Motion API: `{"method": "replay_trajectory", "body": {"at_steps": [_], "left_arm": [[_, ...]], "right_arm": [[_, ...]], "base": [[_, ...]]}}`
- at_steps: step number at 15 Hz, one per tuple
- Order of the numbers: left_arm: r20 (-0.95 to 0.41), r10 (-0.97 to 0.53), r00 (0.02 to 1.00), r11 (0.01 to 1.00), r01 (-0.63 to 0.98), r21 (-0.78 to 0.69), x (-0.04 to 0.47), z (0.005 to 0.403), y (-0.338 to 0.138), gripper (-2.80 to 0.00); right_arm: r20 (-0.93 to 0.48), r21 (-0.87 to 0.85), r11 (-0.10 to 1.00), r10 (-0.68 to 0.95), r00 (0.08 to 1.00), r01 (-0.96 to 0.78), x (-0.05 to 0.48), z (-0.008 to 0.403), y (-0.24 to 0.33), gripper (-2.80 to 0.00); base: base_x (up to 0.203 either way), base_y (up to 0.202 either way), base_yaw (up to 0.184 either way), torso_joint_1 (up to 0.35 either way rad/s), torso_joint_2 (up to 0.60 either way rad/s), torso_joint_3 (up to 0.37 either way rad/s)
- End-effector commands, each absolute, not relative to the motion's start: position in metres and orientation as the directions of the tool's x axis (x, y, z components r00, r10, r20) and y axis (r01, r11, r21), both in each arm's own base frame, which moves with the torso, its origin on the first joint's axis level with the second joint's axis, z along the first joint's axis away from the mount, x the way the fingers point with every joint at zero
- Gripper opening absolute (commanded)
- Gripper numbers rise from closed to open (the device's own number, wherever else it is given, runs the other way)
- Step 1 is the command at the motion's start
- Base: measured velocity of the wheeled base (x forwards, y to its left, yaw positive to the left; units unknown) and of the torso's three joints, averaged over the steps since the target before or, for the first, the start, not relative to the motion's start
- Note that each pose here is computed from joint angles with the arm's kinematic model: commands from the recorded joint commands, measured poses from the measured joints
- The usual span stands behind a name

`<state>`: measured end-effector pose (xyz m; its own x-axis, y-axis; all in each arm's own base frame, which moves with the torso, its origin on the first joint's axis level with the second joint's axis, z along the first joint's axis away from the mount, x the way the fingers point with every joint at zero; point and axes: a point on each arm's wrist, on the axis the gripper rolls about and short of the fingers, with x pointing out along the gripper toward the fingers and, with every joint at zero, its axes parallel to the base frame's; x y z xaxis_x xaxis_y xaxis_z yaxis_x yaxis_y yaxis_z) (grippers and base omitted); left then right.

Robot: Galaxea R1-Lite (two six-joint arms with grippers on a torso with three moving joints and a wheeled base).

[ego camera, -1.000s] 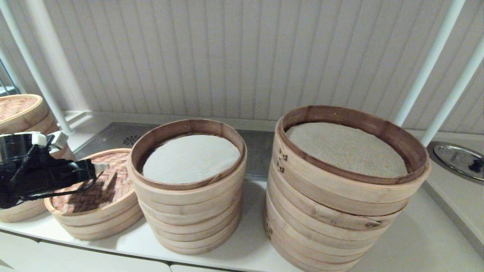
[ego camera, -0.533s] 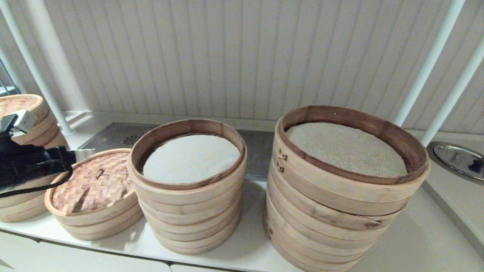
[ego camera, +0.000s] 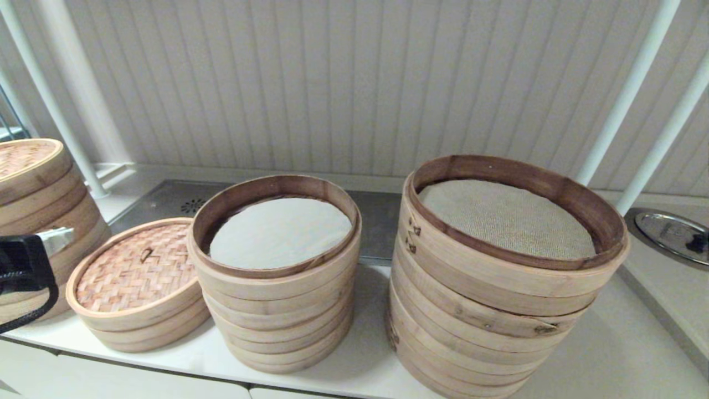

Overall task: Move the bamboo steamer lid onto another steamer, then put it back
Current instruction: Pick up the steamer

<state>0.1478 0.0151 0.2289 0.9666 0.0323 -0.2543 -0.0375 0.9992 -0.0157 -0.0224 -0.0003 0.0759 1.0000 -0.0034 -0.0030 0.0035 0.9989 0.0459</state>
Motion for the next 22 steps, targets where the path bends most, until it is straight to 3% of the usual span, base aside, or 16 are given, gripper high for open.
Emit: {"method": "replay_trajectory", "body": {"at_steps": [1,8,13,22], "left_arm": [[-0.16,0.014,0.987,1.0,-0.015,-0.004,0.11,0.235,0.008,-2.8],[-0.097,-0.125,0.987,0.992,0.125,0.0,0.02,0.177,-0.003,-2.8],[-0.06,-0.174,0.983,0.984,0.175,0.016,-0.014,0.129,-0.003,-2.8],[0.002,-0.044,0.999,0.986,0.044,0.16,-0.023,0.076,-0.001,-2.8]], "right_arm": [[-0.006,0.046,0.999,-0.003,1.0,0.003,-0.022,0.075,0.0,-2.8],[-0.006,0.046,0.999,-0.003,1.0,0.003,-0.022,0.075,0.0,-2.8],[-0.006,0.046,0.999,-0.003,1.0,0.003,-0.022,0.075,0.0,-2.8],[-0.006,0.046,0.999,-0.003,1.0,0.003,-0.022,0.075,0.0,-2.8]], "base": [[0.0,0.0,0.0,0.0,0.0,0.0],[0.0,0.0,0.0,0.0,0.0,0.0],[0.0,0.0,0.0,0.0,0.0,0.0],[0.0,0.0,0.0,0.0,0.0,0.0]]}}
